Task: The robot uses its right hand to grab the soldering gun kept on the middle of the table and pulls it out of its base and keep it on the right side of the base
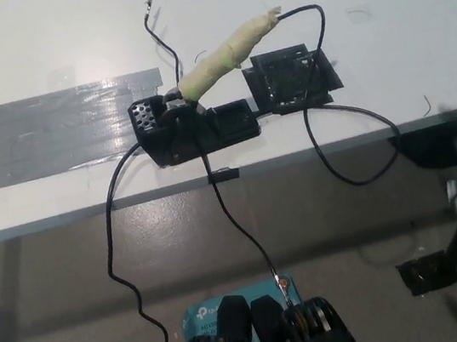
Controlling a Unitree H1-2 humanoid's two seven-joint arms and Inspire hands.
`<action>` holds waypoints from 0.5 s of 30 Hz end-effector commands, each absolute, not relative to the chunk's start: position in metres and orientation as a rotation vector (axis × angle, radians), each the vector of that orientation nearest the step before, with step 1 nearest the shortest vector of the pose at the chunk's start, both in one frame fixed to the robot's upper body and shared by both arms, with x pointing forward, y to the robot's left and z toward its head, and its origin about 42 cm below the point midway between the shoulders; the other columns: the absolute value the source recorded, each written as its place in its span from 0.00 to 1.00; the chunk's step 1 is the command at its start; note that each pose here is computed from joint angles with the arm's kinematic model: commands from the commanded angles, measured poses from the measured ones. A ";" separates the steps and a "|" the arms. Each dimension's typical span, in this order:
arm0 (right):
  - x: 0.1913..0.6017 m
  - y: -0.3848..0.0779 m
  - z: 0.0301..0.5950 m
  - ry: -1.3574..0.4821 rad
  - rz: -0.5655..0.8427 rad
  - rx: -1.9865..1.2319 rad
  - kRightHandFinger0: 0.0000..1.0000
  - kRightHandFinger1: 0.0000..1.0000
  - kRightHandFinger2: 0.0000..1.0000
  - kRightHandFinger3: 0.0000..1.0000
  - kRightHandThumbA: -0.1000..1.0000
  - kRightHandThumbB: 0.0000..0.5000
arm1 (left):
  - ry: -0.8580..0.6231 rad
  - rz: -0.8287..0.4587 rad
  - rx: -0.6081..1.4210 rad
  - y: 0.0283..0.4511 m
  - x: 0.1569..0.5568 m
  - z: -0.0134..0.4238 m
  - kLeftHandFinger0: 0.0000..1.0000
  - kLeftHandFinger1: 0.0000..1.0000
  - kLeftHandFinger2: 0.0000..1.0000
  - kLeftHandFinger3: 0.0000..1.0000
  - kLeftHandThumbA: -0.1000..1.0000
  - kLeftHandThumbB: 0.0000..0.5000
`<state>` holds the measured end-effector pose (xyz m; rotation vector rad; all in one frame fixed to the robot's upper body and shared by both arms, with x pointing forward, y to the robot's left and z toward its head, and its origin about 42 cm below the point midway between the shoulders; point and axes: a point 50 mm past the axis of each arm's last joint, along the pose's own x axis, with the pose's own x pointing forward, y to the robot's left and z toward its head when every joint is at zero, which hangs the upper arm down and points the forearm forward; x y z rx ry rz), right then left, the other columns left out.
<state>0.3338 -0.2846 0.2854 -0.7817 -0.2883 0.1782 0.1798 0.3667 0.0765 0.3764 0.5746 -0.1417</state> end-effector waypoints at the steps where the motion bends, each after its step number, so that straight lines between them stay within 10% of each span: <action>1: 0.356 -0.273 0.397 -0.559 0.035 -0.922 1.00 1.00 1.00 1.00 0.56 0.52 | 0.565 -0.168 0.386 0.367 0.179 0.082 0.37 0.49 0.60 0.82 0.62 0.52; 15: 0.432 -0.149 0.454 -0.671 0.364 -1.095 1.00 1.00 1.00 1.00 0.49 0.55 | 0.587 -0.180 0.385 0.366 0.172 0.080 0.34 0.49 0.63 0.84 0.63 0.54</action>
